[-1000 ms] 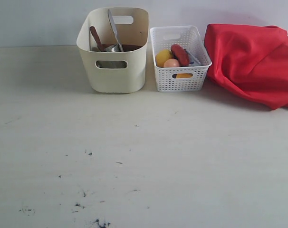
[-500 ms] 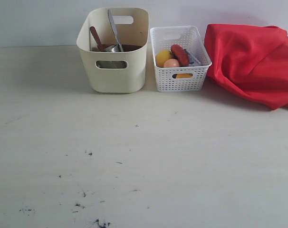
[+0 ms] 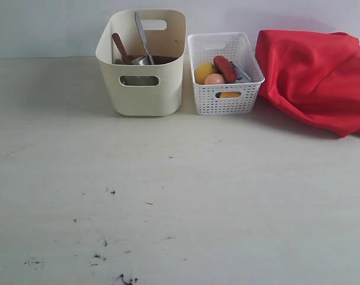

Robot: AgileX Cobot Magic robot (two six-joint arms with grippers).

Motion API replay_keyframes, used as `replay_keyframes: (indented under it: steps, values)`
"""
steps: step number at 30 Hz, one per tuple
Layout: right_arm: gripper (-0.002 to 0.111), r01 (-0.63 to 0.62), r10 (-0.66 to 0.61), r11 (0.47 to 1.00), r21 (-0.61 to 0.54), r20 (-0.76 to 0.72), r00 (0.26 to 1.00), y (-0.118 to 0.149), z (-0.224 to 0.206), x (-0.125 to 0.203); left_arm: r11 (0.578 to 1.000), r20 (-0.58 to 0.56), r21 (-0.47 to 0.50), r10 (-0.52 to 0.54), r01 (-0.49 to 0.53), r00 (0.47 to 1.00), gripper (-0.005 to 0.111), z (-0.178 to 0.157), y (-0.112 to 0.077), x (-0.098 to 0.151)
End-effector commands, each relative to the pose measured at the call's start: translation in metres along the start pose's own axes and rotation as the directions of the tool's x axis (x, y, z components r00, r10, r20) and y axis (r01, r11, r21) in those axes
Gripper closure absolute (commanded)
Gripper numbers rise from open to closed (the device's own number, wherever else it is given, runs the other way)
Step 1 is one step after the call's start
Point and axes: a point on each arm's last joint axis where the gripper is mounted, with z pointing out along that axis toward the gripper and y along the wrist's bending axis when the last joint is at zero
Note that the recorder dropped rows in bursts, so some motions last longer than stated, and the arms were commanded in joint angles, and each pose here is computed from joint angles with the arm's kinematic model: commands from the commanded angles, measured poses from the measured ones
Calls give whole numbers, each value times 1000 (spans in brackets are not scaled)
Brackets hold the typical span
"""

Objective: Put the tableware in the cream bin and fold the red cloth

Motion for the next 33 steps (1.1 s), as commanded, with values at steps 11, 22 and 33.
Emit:
replay_keyframes:
  steps: [11,22,33]
  values:
    - [101,118,-118,993,21,5,993,2,-18,66,963,-42,-238,-139,125,989,107,-4,13,58]
    - [101,168,-167,986,21,-39,985,2,-17,89,914,35,-359,-189,189,981,107,-12,18,70]
    - [101,168,-167,986,19,-49,985,3,-17,90,907,73,-372,-185,198,980,107,-7,14,101]
